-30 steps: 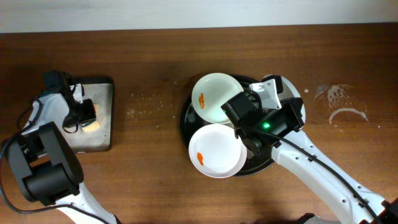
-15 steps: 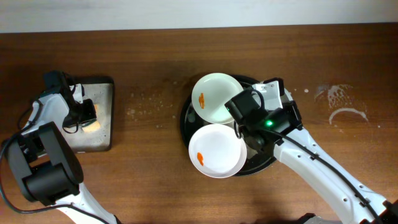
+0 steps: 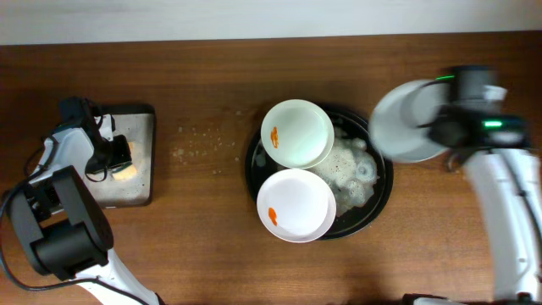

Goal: Clean dirty plates on tray and stack at the side
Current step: 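Carry the cleaned plate right and set it on the table, then release the plate and move the right gripper back toward the tray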

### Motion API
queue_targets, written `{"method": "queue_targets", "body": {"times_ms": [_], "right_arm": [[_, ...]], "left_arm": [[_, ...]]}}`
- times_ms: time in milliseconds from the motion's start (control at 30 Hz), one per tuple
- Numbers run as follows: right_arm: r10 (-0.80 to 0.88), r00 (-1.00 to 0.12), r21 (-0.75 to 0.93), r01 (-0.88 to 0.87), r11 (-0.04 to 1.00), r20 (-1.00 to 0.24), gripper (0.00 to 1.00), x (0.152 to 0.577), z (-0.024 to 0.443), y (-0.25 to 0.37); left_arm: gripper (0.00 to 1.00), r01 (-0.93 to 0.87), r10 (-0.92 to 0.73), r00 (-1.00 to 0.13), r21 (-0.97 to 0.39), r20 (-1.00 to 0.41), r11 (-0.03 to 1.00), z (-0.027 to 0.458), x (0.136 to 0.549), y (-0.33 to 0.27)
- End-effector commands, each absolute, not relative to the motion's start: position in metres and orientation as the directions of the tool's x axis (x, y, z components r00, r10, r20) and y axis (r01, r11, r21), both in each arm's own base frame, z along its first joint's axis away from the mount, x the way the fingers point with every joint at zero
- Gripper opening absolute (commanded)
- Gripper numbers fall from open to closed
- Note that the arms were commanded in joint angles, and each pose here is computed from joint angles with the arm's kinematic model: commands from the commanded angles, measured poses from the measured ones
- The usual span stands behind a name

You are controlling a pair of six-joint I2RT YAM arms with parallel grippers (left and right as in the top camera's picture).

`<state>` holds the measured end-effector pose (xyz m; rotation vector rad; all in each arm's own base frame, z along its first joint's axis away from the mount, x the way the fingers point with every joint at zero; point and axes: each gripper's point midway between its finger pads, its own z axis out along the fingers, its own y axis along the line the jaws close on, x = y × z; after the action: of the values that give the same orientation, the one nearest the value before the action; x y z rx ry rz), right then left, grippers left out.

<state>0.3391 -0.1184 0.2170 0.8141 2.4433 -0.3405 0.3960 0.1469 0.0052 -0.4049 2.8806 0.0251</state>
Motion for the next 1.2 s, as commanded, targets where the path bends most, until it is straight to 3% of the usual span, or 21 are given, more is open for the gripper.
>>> {"method": "queue_targets", "body": {"times_ms": [0, 133, 233, 367, 467, 600, 700, 800, 1033, 1167], "right_arm": [[0.734, -0.524, 0.221, 0.728, 0.650, -0.432, 0.05, 0.326, 0.202, -0.171], [0.894, -0.370, 0.217, 0.879, 0.425, -0.252, 0.08, 0.287, 0.136, -0.250], [0.922, -0.356, 0.194, 0.904, 0.381, -0.155, 0.10, 0.283, 0.093, -0.262], [0.925, -0.359, 0.186, 0.907, 0.378, -0.129, 0.22, 0.286, 0.076, -0.264], [0.882, -0.447, 0.297, 0.830, 0.471, -0.150, 0.35, 0.304, 0.095, -0.251], [0.811, -0.539, 0.490, 0.656, 0.574, -0.227, 0.39, 0.330, 0.151, -0.211], [0.745, -0.594, 0.510, 0.560, 0.653, -0.303, 0.44, 0.328, 0.198, -0.169], [0.699, -0.613, 0.495, 0.508, 0.705, -0.368, 0.50, 0.324, 0.225, -0.145], [0.739, -0.623, 0.403, 0.627, 0.667, -0.256, 0.53, 0.310, 0.189, -0.153], [0.742, -0.627, 0.398, 0.634, 0.662, -0.236, 0.53, 0.309, 0.183, -0.154]], "left_arm": [[0.05, -0.265, -0.274, -0.952, -0.082, -0.135, 0.961, -0.023, 0.377, 0.127], [0.00, -0.251, -0.260, -0.955, -0.077, -0.144, 0.965, -0.024, 0.380, 0.122], [0.00, -0.249, -0.252, -0.956, -0.037, -0.148, 0.968, -0.023, 0.382, 0.122], [0.00, -0.212, -0.204, -0.967, 0.039, -0.149, 0.976, -0.013, 0.380, 0.128], [0.00, -0.212, -0.199, -0.959, 0.044, -0.201, 0.976, 0.010, 0.385, 0.129], [0.00, -0.215, -0.194, -0.945, 0.053, -0.263, 0.975, 0.026, 0.393, 0.132], [0.00, -0.208, -0.200, -0.968, 0.041, -0.151, 0.977, -0.009, 0.377, 0.126], [0.00, -0.205, -0.198, -0.971, 0.038, -0.137, 0.978, -0.004, 0.373, 0.123], [0.00, -0.177, -0.139, -0.923, 0.076, -0.360, 0.981, 0.084, 0.393, 0.130], [0.00, -0.163, -0.126, -0.900, 0.056, -0.417, 0.985, 0.106, 0.396, 0.125]]}}
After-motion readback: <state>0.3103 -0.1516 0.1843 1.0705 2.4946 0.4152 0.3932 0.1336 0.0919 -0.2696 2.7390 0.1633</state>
